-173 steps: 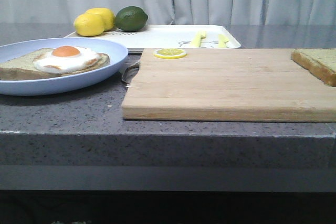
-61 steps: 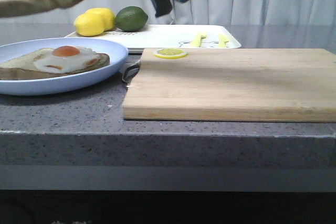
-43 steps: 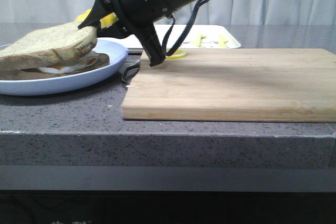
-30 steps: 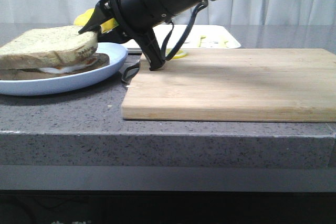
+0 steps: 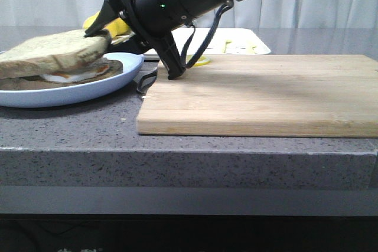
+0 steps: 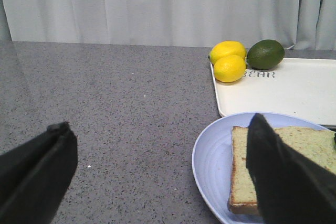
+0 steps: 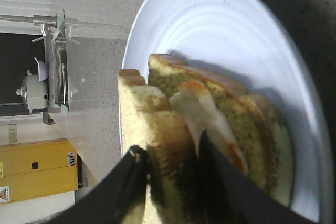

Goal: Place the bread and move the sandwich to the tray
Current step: 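Open the right gripper and withdraw it above the cutting board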

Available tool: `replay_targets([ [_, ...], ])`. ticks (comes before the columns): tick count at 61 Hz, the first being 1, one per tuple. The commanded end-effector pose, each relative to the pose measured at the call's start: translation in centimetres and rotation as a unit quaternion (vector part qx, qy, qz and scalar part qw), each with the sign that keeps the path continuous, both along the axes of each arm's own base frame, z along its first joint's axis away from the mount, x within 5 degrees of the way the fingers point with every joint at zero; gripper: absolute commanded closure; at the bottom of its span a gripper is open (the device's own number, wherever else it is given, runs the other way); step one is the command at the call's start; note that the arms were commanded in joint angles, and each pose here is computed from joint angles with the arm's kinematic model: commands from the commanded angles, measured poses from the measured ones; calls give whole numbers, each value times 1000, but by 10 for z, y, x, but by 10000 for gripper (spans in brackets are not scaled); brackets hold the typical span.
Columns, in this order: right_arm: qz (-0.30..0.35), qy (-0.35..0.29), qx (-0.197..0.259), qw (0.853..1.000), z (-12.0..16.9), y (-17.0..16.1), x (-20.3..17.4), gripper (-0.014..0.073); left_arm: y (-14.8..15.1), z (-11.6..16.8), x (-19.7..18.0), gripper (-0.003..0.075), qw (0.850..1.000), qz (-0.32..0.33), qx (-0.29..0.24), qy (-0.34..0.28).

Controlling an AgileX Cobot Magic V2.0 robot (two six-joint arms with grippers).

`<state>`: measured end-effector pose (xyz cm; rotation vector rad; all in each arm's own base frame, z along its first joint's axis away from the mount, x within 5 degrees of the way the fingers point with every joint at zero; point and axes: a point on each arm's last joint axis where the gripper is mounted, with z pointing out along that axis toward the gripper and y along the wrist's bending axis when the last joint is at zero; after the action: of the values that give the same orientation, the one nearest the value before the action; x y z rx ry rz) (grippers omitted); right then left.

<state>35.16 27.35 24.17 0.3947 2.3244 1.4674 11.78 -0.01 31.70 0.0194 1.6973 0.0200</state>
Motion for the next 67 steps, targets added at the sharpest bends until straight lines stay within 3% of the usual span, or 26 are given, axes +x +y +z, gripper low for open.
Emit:
replay_targets([
  [1,4,-35,39,999,38,-5,-1,195,-1,19,1,82,998,-4,0,-56],
  [18,3,-58,39,998,57,-35,1,174,-1,19,1,82,998,-4,0,-56],
  [26,8,-97,-1,995,70,-59,-9,177,-1,19,1,82,998,-4,0,-56],
  [31,22,-139,-51,989,81,-77,-18,182,-1,19,1,82,998,-4,0,-56],
  [40,49,-216,-182,958,101,-114,-36,296,-1,19,1,82,998,-4,0,-56],
  [47,44,-228,-268,935,117,-148,-49,437,-1,19,1,82,998,-4,0,-56],
  [55,14,-219,-392,893,133,-196,-67,599,-1,19,1,82,998,-4,0,-56],
  [62,-21,-190,-468,863,143,-230,-83,613,-1,19,1,82,998,-4,0,-56],
  [67,-34,-191,-497,846,147,-243,-96,630,-1,19,1,82,998,-4,0,-56],
])
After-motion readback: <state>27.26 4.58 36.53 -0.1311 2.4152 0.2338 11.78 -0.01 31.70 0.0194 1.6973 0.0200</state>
